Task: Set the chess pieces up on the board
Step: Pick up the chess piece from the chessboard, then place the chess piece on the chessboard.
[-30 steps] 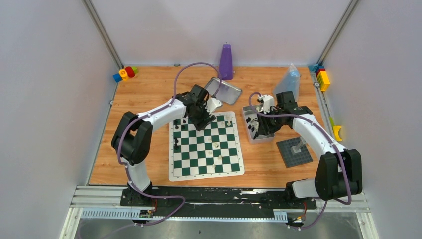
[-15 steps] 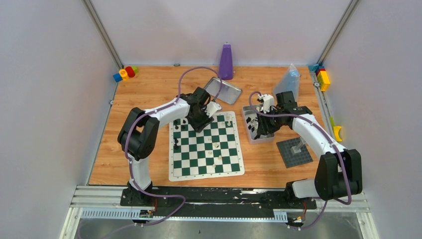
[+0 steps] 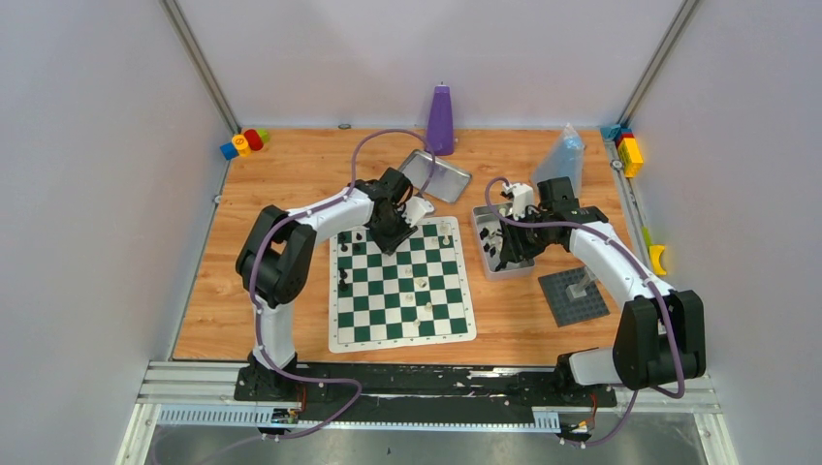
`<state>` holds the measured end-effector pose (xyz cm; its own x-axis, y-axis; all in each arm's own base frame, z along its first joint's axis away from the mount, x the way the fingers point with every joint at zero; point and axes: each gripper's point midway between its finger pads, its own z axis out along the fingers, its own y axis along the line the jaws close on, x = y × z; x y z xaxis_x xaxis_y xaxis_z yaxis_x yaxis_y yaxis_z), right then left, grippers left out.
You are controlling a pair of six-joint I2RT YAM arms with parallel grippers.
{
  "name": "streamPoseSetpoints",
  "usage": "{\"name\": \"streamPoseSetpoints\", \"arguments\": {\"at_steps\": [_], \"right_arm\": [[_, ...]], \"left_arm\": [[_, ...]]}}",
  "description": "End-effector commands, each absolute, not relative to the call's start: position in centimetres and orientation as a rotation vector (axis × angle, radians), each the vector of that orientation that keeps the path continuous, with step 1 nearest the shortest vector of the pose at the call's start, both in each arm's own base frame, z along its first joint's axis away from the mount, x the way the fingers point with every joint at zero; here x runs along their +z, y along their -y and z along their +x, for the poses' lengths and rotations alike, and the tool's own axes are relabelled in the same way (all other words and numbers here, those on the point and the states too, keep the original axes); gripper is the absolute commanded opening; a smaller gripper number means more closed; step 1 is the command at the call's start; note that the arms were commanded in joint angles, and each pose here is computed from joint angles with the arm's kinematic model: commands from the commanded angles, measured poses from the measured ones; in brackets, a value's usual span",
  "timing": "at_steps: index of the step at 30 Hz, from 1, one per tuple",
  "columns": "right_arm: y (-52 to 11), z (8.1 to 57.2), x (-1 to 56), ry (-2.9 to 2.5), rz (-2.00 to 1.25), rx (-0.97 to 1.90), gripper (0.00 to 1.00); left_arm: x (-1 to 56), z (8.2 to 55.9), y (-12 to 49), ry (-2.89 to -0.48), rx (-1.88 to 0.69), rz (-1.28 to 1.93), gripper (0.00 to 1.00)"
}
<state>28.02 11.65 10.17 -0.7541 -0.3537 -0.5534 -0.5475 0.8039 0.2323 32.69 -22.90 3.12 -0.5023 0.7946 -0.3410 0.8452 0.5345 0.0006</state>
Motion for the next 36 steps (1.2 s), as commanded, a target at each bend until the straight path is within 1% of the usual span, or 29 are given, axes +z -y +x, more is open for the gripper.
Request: {"name": "streamPoseSetpoints", "arguments": {"at_steps": [1,9,15,26,36], "right_arm": [[-12.2,28.5,10.9,-2.446,-0.666,0.544,0.36],[-12.2,28.7,11.2,-2.433,-0.659,0.534,0.35],[-12.1,29.1,11.4,-2.411,-0.639,0.523,0.35],[-11.5,29.2,12.0,-2.379,-0.623,0.468,0.35],[-11.0,29.2,12.3,-2.366,-0.612,0.451,0.35]], "left_arm": [[3.8,33.0,23.7,-2.474,-0.277,1.350,0.35],[5.3,33.1,24.6,-2.436,-0.333,1.367,0.20],[7.4,34.5,26.0,-2.388,-0.366,1.398,0.16],[7.4,37.3,30.8,-2.424,-0.442,1.403,0.16],[6.1,37.3,33.0,-2.447,-0.466,1.439,0.17]]}}
